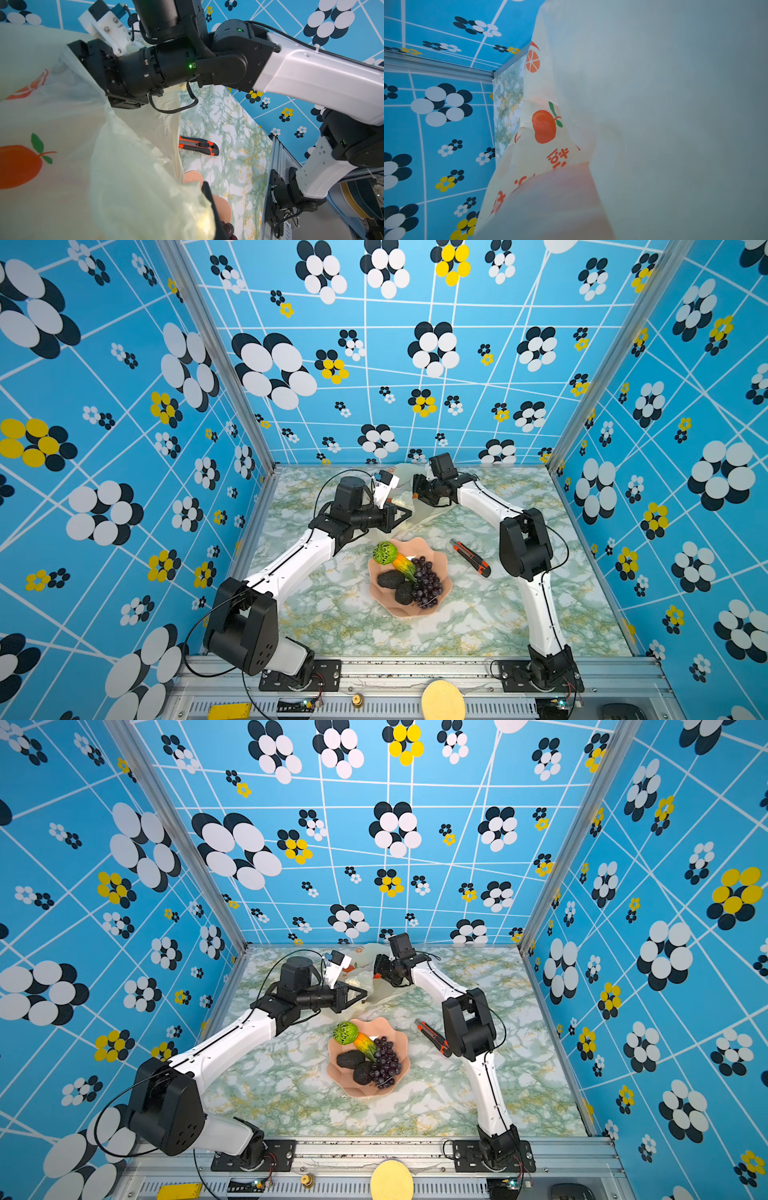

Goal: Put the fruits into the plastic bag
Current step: 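Withdraw the right gripper up out of the bag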

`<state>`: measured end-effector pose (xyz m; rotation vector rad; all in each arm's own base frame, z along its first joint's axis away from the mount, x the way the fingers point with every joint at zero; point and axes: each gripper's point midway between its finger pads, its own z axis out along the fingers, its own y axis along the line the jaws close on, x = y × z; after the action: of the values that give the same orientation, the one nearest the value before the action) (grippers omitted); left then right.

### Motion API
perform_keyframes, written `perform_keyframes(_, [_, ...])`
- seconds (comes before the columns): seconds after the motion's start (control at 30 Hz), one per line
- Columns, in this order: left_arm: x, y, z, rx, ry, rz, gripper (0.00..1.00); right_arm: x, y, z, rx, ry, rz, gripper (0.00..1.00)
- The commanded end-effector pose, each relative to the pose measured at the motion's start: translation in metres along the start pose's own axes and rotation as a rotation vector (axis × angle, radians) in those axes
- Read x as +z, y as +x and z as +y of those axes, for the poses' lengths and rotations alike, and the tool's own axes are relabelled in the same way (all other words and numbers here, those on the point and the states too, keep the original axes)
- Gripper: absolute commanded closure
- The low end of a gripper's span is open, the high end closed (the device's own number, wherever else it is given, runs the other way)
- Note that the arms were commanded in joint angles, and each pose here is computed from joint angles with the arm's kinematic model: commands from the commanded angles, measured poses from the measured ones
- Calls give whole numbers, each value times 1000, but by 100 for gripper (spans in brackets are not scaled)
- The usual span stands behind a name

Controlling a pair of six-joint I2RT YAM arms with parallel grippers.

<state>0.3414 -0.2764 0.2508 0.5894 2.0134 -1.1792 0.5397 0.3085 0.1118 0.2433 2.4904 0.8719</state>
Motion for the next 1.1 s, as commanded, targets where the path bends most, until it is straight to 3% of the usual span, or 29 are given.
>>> perform_keyframes(0.0, [-9, -8, -4, -17, 6, -33, 100, 0, -15, -17, -65, 94, -65, 41])
perform_keyframes(0.37, [-22, -8, 19, -78, -59, -63, 100, -13, -36, -34, -110, 157, -151, 41])
perform_keyframes(0.73, [-24, 0, 26, -106, -93, -55, 100, -10, -28, -52, -114, 198, -98, 38])
perform_keyframes(1.07, [-31, 11, 49, -130, -230, -48, 100, -13, -22, -69, -83, 211, -47, 31])
